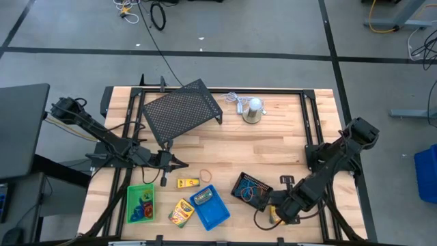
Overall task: Pick & Place Office Desk Supplies
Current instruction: Put the yellow crayon box into the blue bin
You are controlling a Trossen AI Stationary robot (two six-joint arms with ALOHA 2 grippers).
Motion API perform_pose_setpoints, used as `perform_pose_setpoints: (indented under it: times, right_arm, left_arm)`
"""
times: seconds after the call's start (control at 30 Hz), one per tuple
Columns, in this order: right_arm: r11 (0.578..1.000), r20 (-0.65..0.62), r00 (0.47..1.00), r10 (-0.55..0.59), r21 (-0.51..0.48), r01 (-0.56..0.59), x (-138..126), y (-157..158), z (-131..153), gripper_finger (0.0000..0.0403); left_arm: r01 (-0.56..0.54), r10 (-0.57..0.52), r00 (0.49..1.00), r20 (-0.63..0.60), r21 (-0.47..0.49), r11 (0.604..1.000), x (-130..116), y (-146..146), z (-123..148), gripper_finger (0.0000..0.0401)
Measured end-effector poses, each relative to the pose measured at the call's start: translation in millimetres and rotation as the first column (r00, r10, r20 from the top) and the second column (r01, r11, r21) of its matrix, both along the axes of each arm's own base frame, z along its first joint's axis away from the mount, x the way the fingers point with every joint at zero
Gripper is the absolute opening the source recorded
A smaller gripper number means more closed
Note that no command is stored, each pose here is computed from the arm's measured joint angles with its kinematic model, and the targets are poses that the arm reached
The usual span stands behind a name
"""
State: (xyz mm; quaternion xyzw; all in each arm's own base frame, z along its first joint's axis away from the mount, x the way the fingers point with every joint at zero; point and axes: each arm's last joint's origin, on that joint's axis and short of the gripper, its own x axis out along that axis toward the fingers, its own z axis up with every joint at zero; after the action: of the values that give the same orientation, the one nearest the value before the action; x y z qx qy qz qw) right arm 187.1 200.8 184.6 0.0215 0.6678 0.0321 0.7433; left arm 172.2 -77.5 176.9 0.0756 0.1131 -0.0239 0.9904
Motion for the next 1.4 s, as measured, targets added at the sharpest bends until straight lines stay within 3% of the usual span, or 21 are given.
perform_pose_setpoints:
  times: [0.37,0.87,1.1,1.4]
  right_arm:
    - [0.998,0.008,0.998,-0.055,-0.037,0.055,-7.6,3.7,1.6,0.0]
    - [0.989,0.102,0.993,-0.061,-0.128,0.074,1.0,10.4,54.1,0.0]
    - [0.955,0.102,0.994,-0.041,-0.288,0.069,4.2,4.4,60.4,0.0]
    - [0.921,0.172,0.985,-0.002,-0.383,0.069,15.3,-3.5,74.7,0.0]
  left_arm:
    - [-0.002,0.002,1.0,0.002,-0.008,1.0,0.1,0.0,0.2,0.0007]
    - [-0.008,0.01,0.999,0.035,-0.049,0.999,0.7,-0.4,3.7,0.0007]
    - [-0.033,0.066,0.986,0.153,-0.209,0.977,2.4,-0.4,16.9,0.0007]
    - [-0.054,0.14,0.96,0.241,-0.332,0.942,8.7,3.5,24.2,0.0007]
